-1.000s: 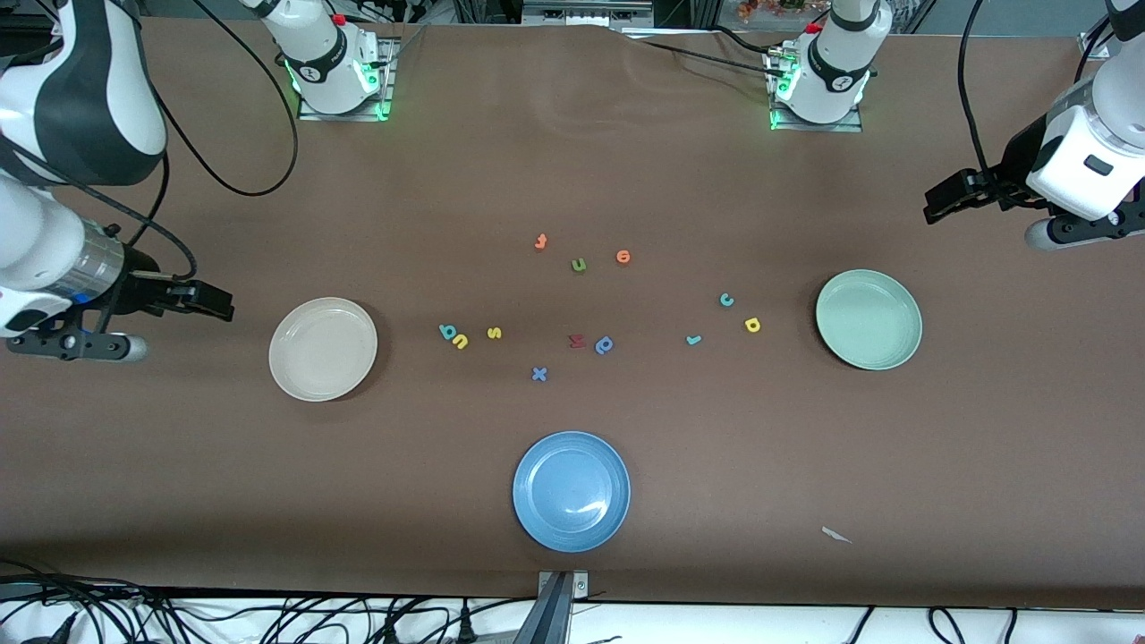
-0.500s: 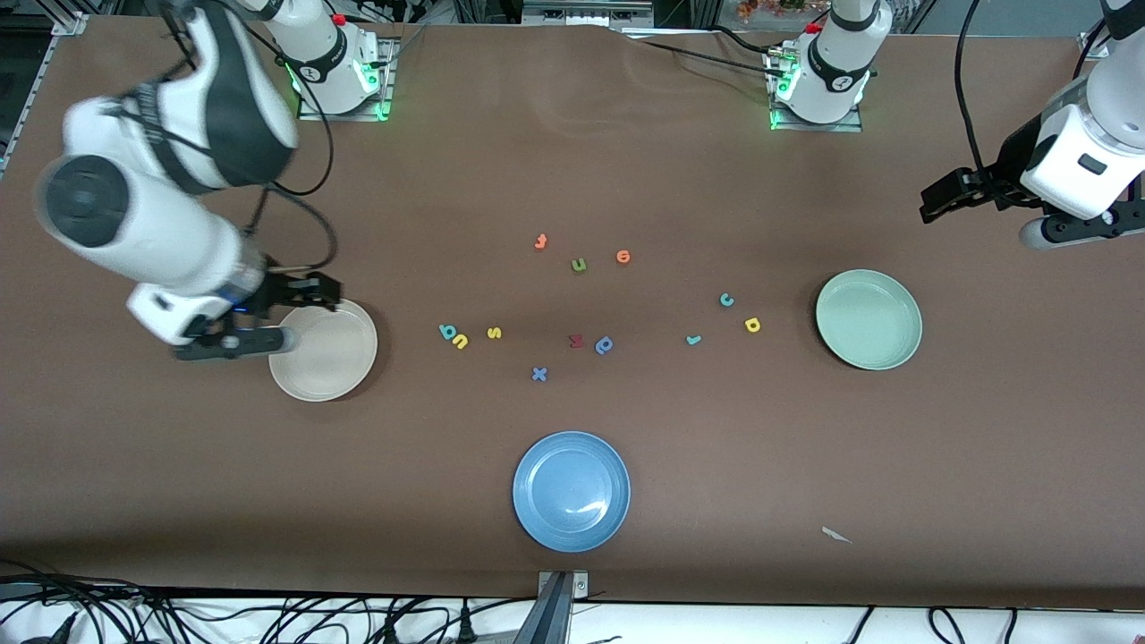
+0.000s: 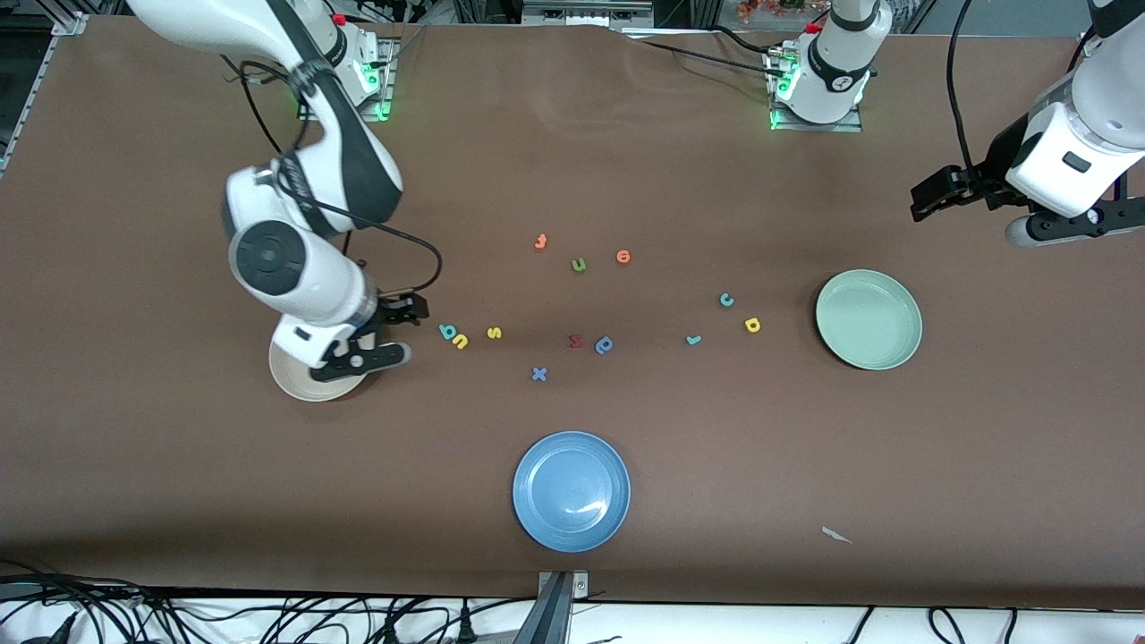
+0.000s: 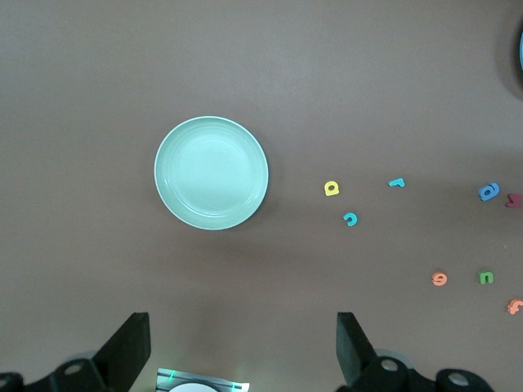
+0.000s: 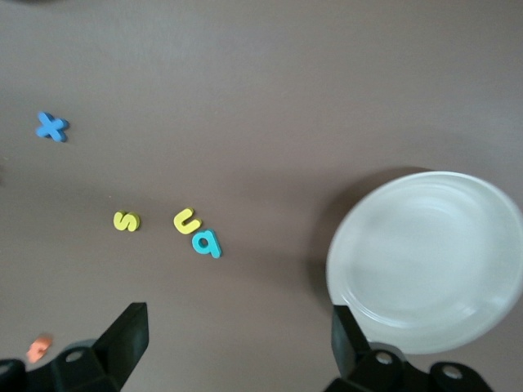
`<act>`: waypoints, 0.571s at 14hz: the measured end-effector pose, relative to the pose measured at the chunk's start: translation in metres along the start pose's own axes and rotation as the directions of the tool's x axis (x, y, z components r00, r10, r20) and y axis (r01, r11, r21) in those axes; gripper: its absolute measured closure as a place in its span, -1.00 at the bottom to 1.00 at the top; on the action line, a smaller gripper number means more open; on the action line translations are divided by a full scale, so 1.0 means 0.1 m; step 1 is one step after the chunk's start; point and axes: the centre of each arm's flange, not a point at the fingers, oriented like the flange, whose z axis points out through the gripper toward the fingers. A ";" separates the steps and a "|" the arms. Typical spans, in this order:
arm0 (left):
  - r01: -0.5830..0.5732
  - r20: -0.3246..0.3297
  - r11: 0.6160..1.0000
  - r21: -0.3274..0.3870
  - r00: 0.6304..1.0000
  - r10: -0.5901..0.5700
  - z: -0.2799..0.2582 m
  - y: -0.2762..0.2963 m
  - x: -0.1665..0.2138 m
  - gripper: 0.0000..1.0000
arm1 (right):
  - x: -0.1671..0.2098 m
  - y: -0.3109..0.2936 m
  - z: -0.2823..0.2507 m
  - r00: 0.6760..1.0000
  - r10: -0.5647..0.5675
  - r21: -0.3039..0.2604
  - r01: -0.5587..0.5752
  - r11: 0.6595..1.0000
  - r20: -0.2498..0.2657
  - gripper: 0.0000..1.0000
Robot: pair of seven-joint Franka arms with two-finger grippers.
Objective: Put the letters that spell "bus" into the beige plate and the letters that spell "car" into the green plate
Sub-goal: 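Move the right gripper past the beige plate toward the letters, then grasp the teal a with the right gripper while the left gripper reaches letters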
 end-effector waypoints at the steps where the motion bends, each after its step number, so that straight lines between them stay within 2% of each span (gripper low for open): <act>1: 0.001 0.008 1.000 0.001 1.000 -0.001 0.04 0.00 0.03 -1.00 | -0.05 -0.05 0.21 1.000 -0.012 0.001 0.012 1.000 0.005 -0.99; 4: -0.002 0.043 1.000 0.008 0.999 0.001 0.23 0.03 0.14 -1.00 | -0.26 -0.25 0.76 0.999 -0.052 0.011 0.052 0.999 0.014 -0.99; 6: -0.009 0.065 1.000 0.013 0.998 0.008 0.37 0.08 0.18 -1.00 | -0.38 -0.41 1.02 0.996 -0.082 0.009 0.082 0.997 0.040 -0.99; 8: -0.015 0.054 1.000 0.010 0.998 0.015 0.63 0.13 0.25 -1.00 | -0.44 -0.56 1.22 0.992 -0.107 0.007 0.107 0.994 0.066 -0.99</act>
